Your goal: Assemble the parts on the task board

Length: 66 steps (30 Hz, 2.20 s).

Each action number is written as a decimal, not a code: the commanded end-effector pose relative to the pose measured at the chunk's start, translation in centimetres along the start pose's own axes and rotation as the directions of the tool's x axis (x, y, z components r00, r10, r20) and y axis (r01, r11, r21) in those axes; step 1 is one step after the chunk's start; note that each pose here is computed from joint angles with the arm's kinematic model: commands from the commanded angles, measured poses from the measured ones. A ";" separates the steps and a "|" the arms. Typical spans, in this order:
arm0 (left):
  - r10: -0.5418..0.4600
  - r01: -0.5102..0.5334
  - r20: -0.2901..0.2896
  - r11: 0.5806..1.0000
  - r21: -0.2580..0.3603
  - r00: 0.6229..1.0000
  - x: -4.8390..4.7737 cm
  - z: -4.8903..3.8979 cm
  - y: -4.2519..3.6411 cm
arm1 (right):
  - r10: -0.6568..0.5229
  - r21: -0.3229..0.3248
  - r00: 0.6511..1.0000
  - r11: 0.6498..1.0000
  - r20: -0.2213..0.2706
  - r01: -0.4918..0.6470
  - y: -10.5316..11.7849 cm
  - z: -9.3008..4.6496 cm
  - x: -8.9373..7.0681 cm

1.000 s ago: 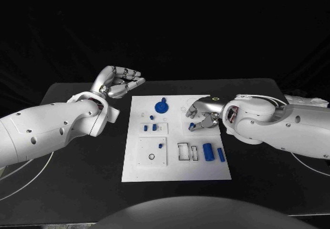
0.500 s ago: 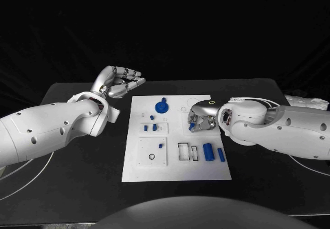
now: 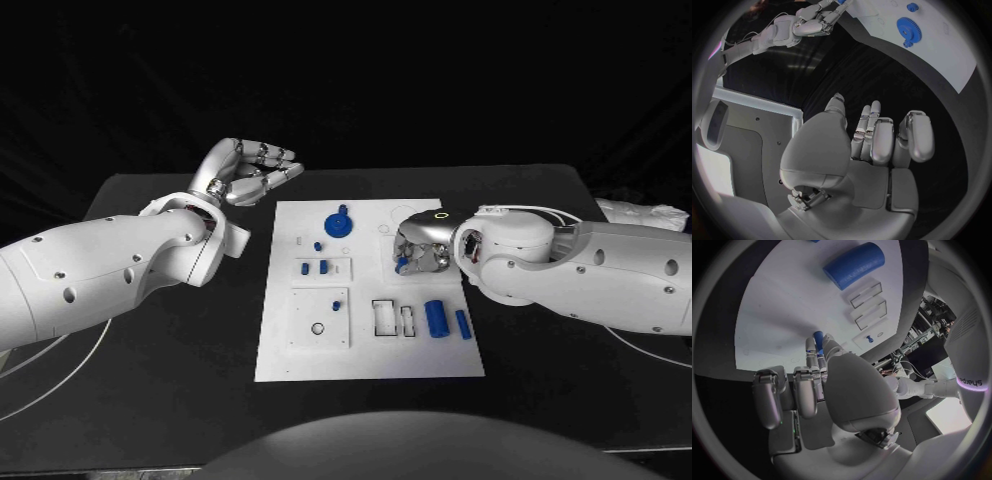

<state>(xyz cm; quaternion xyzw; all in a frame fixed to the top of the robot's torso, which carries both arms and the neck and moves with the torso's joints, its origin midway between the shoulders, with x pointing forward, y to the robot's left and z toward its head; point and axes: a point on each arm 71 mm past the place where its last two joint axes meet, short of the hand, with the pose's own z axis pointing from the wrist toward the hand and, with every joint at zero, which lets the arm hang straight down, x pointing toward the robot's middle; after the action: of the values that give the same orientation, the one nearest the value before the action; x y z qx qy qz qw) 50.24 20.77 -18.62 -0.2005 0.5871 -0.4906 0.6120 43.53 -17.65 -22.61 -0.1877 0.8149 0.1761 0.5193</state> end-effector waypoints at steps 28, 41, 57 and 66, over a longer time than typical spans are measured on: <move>-0.004 0.004 -0.007 1.000 0.013 1.000 0.16 0.11 -0.18 | 0.004 -0.091 0.979 0.996 0.204 0.015 1.6 -1.3 -3.1; -0.003 0.003 -0.010 1.000 0.015 1.000 0.27 0.31 -0.13 | 0.034 -0.251 0.972 0.968 0.231 0.026 6.0 -1.0 -4.5; 0.003 -0.003 -0.013 1.000 0.013 1.000 0.63 0.88 0.17 | 0.022 -0.446 0.991 0.894 0.133 0.039 12.1 0.9 -1.8; 0.003 -0.003 -0.016 1.000 0.014 1.000 0.78 1.02 0.17 | -0.015 -0.471 0.998 0.881 0.065 0.044 13.0 1.6 -0.5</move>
<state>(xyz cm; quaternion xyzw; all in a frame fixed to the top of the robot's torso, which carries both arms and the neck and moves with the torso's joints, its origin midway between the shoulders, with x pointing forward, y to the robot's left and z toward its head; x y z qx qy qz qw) 51.16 20.14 -18.98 -0.1972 0.5886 -0.4868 0.6145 38.93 -5.69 -21.13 -0.2897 0.7237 0.3688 0.5062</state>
